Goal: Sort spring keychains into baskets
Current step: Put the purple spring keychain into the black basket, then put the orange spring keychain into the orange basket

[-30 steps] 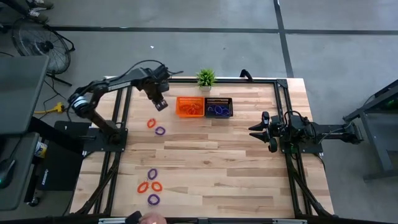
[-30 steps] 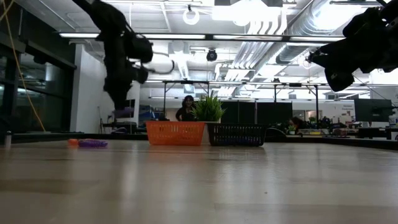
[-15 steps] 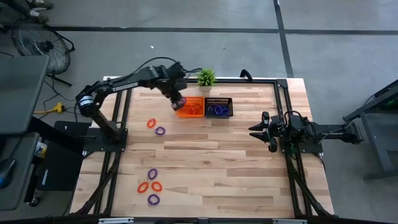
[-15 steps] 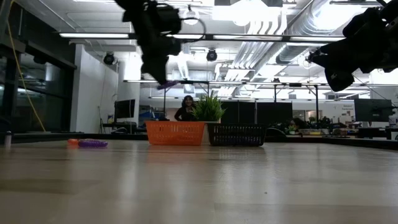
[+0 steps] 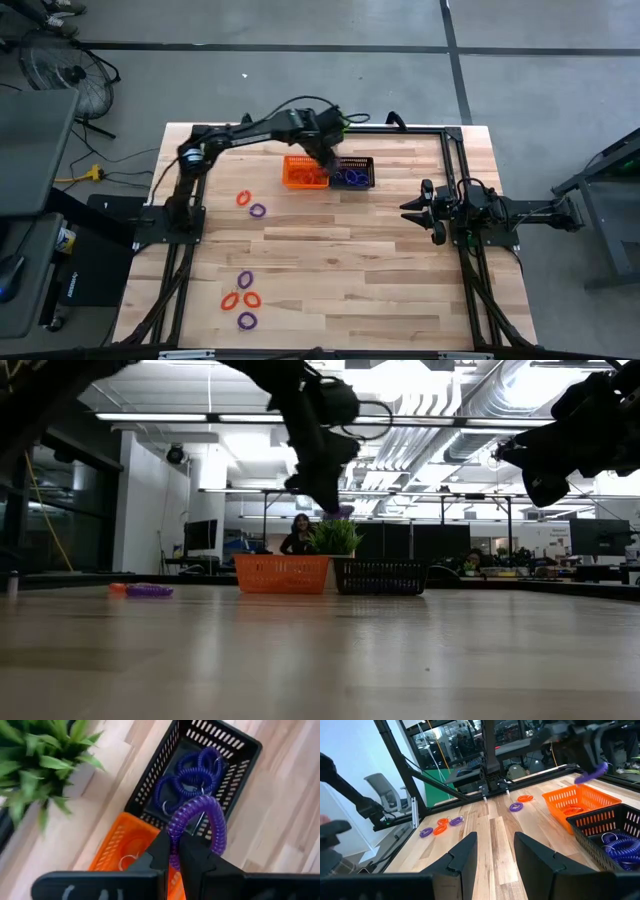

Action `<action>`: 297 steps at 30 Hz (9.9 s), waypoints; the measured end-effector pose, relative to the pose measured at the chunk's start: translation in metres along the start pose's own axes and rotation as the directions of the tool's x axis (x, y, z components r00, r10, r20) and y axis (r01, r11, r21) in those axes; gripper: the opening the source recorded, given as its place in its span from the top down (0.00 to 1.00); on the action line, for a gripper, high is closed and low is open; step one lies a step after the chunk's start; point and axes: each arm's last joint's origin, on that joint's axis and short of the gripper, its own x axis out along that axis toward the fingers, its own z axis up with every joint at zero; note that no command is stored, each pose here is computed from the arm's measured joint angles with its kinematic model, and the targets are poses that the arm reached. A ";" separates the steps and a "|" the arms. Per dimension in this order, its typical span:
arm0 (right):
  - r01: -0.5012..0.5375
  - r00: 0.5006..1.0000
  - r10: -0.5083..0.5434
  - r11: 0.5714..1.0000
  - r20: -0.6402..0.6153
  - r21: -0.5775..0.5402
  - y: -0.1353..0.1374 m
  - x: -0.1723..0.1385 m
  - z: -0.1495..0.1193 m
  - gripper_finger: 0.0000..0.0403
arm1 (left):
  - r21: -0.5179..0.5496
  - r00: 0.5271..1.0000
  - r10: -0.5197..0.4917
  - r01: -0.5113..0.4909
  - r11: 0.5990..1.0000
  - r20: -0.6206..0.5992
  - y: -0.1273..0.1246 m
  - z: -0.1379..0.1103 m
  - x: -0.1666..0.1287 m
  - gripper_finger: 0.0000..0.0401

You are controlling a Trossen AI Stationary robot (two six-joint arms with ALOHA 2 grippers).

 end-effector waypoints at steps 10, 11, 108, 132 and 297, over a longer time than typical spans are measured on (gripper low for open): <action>0.000 1.000 0.000 1.000 0.000 0.000 0.000 0.000 0.000 0.69 | -0.167 0.999 -0.030 0.023 0.986 -0.043 -0.005 0.021 0.040 0.89; 0.000 1.000 0.000 1.000 0.000 0.000 0.000 0.000 0.000 0.69 | -0.180 0.998 -0.032 0.022 0.983 -0.048 -0.005 0.021 0.042 0.88; 0.003 1.000 -0.003 1.000 -0.006 0.000 0.000 0.000 0.000 0.69 | 0.822 0.914 0.145 0.261 0.505 -0.379 -0.012 -0.214 0.016 0.66; 0.003 1.000 -0.003 1.000 -0.006 0.000 0.000 0.000 0.000 0.69 | 0.821 0.929 0.097 0.263 0.508 -0.357 -0.009 -0.235 0.034 0.66; 0.003 1.000 -0.003 1.000 -0.007 0.000 0.000 0.000 -0.001 0.69 | -0.303 0.958 0.157 -0.228 0.925 -0.240 0.015 -0.268 -0.019 0.60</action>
